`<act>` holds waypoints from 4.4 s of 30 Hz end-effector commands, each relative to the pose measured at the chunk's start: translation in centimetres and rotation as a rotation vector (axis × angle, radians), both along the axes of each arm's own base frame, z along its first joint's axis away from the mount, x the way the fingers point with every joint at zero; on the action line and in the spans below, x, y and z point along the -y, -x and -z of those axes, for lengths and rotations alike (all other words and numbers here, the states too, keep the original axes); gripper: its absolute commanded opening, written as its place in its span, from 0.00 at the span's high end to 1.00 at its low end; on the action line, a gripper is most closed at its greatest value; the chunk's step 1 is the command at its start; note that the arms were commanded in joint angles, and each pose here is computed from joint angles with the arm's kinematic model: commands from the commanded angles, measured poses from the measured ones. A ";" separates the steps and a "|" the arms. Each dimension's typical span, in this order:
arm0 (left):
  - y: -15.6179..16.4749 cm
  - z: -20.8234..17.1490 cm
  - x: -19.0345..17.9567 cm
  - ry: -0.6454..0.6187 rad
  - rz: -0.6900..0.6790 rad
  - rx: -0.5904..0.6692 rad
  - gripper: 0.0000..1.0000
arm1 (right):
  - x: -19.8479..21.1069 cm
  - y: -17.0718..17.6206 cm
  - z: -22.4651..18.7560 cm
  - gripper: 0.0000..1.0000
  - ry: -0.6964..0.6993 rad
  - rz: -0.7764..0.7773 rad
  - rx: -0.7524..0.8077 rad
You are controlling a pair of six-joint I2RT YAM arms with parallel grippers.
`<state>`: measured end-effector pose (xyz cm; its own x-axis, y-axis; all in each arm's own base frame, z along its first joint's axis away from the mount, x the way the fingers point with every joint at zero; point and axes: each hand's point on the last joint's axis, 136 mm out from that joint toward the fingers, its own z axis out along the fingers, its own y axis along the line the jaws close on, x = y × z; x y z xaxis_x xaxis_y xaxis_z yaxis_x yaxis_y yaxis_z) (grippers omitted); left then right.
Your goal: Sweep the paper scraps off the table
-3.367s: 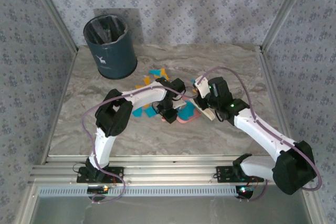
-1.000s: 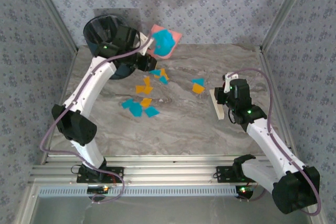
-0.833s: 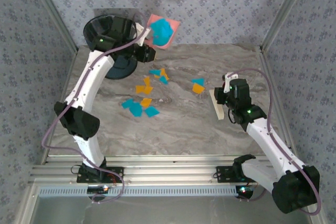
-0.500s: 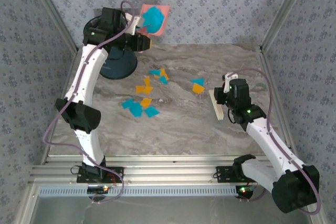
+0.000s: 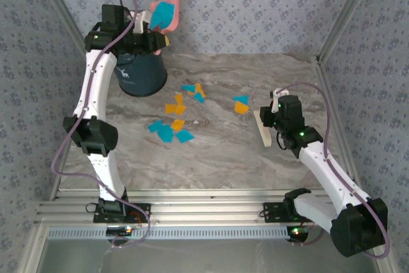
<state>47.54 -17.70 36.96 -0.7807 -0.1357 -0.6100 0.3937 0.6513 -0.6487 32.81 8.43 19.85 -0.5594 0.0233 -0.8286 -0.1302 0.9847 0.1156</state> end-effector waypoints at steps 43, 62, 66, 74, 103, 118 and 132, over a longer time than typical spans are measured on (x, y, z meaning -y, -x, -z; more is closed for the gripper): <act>-8.1 -1.0 -5.7 0.485 -0.186 -0.189 1.00 | 0.1 0.1 -1.1 1.00 -0.030 0.017 0.015; -7.9 -2.6 -6.6 0.722 -0.202 -0.170 1.00 | 0.1 0.3 -0.6 1.00 -0.026 0.016 0.005; -7.6 -3.1 -6.6 0.765 -0.205 -0.183 1.00 | 0.1 0.3 -0.4 1.00 -0.026 0.015 0.000; -7.4 -4.4 -6.9 0.901 -0.205 -0.200 1.00 | 0.1 0.3 -0.2 1.00 -0.025 0.016 -0.003; 0.3 -2.3 -2.5 0.484 -0.174 -0.141 1.00 | -0.3 0.4 -1.1 1.00 -0.053 0.011 0.026; 9.9 7.2 2.7 -0.006 -0.064 -0.158 1.00 | -0.3 -0.2 -1.5 1.00 -0.074 0.026 0.066; 15.7 16.2 4.5 -0.369 0.079 -0.225 1.00 | 1.8 -1.3 -2.0 1.00 -0.027 0.118 0.121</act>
